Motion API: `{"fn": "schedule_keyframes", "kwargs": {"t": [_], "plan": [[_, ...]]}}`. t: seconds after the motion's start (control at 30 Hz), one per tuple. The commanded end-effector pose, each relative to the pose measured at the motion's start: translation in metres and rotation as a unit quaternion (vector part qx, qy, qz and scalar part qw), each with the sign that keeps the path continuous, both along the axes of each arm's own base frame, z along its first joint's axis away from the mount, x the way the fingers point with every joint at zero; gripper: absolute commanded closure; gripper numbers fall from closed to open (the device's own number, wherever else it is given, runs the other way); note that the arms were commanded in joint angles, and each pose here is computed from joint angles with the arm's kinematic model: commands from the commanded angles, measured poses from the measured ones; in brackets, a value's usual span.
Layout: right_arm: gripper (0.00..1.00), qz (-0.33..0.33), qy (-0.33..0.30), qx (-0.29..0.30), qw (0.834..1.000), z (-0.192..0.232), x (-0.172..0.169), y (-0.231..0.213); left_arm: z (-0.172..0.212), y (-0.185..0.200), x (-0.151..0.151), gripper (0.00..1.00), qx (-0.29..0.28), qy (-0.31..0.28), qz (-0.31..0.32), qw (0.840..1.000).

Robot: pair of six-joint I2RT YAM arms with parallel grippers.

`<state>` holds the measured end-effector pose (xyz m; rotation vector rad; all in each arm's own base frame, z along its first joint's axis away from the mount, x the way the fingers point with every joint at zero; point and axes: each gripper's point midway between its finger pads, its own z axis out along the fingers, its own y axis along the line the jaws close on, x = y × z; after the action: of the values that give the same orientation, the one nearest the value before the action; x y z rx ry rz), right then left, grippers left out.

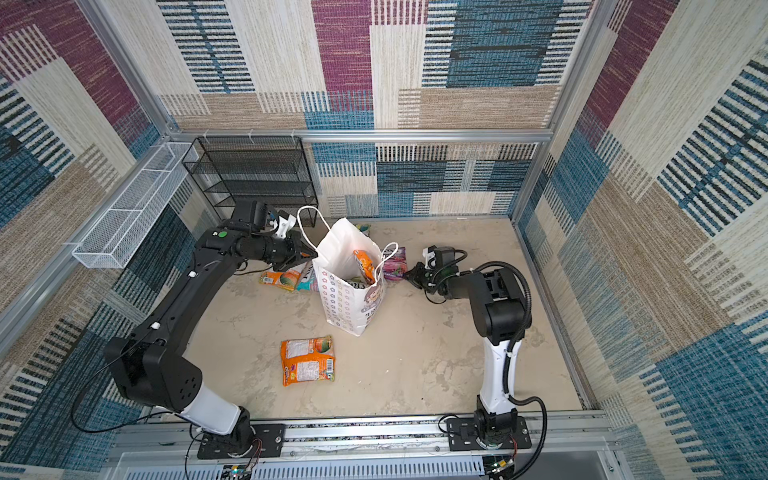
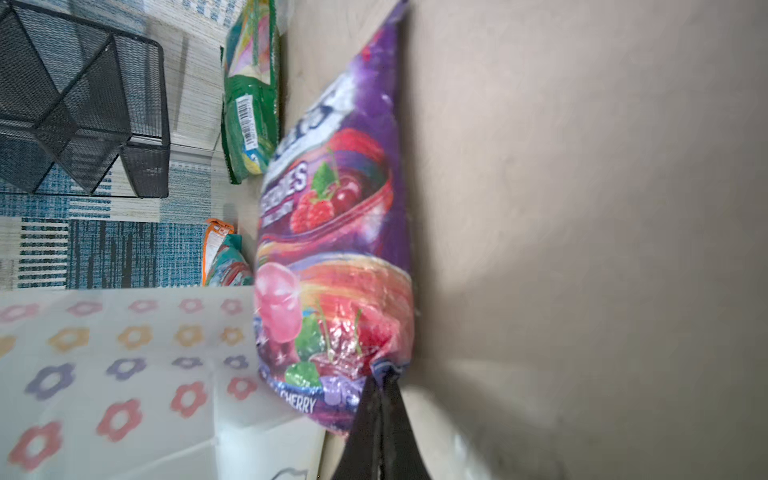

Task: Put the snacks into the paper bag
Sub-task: 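Lift the purple Berries packet with the right gripper and carry it over the bag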

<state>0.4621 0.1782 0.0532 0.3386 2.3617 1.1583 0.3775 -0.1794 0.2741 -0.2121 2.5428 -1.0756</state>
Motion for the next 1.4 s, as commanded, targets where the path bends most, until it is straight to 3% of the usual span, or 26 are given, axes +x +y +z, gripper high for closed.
{"fn": "schedule_keyframes", "kwargs": {"t": [0.0,0.33,0.67,0.93,1.17,1.37], "plan": [[1.0,0.0,-0.026,-0.002,1.0,0.034,-0.009,-0.005,0.006,-0.002,0.007,0.98,-0.007,-0.021,-0.004,1.0],[1.0,-0.034,-0.136,-0.013,0.99,0.175,-0.038,-0.029,0.008,-0.004,0.007,0.98,-0.008,-0.027,-0.009,1.0],[1.0,-0.056,-0.26,0.014,0.964,0.333,-0.095,-0.04,0.01,-0.01,0.001,0.98,-0.011,-0.024,-0.013,1.0],[1.0,-0.004,-0.339,0.048,0.94,0.453,-0.123,-0.009,0.012,-0.016,-0.003,0.98,-0.013,-0.026,-0.022,0.999],[1.0,0.068,-0.354,0.082,0.929,0.483,-0.136,0.054,0.009,-0.019,-0.004,0.98,-0.011,-0.025,-0.024,0.999],[1.0,0.119,-0.35,0.088,0.925,0.466,-0.151,0.114,0.012,-0.019,-0.004,0.98,-0.007,-0.032,-0.024,0.999]]}}
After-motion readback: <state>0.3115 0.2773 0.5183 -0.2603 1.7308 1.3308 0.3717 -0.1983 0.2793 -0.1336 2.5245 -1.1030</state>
